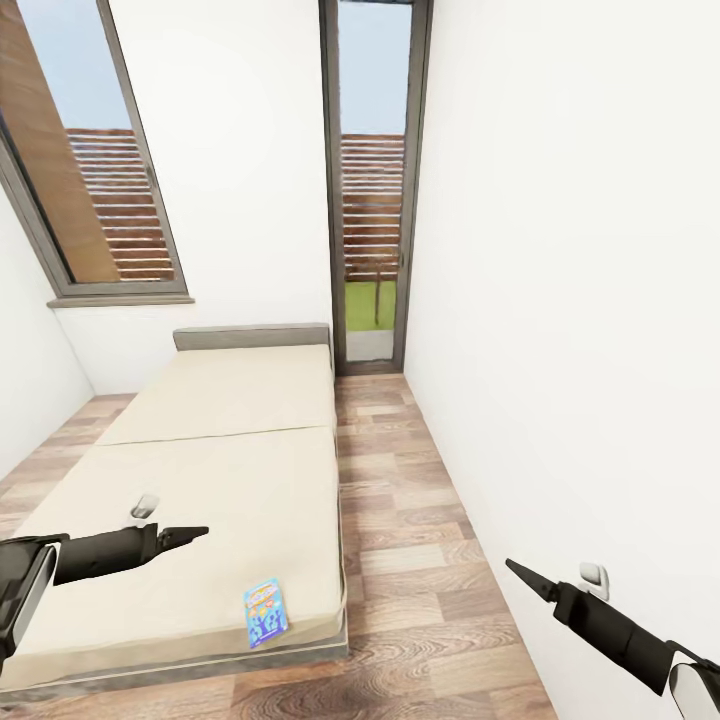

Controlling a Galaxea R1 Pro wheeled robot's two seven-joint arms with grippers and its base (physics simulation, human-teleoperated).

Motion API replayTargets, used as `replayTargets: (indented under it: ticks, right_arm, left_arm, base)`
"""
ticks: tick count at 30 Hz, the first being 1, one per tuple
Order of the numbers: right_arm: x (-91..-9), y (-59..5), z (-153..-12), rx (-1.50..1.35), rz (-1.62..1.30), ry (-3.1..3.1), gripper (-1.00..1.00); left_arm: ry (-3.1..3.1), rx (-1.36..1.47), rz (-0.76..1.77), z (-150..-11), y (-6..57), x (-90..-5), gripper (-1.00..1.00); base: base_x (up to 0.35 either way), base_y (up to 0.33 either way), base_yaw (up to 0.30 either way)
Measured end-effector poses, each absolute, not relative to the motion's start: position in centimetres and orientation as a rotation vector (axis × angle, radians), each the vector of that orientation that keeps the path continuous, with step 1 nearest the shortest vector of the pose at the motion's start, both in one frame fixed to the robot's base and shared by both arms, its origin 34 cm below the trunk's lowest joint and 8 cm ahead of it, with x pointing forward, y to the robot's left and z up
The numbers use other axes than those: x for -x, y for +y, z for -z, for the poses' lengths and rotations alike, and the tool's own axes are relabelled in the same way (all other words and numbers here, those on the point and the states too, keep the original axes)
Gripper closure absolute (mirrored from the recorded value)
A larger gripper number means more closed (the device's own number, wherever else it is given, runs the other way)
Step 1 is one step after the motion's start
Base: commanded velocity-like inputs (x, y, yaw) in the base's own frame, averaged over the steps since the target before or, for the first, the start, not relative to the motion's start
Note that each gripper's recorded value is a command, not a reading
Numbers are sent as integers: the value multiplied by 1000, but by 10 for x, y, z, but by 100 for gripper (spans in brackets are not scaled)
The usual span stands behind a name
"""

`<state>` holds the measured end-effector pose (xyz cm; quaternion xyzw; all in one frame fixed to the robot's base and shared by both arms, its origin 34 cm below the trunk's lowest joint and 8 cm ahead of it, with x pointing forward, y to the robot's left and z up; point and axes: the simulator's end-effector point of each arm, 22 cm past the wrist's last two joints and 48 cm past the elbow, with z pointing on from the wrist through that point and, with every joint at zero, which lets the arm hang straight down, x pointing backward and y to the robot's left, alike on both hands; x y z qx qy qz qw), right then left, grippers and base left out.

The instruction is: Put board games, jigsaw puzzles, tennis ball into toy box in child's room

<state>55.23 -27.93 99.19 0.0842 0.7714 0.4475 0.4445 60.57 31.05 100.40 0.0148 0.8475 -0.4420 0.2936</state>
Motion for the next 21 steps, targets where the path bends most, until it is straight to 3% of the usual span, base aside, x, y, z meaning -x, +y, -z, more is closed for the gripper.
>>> replayTargets:
  ticks: [21]
  right_arm:
    - [-553, -281, -991, -212, -1103, 1917, -100]
  left_arm:
    - [2250, -39, 1190, -1004, 306, -606, -100]
  base:
    - [0, -1, 0]
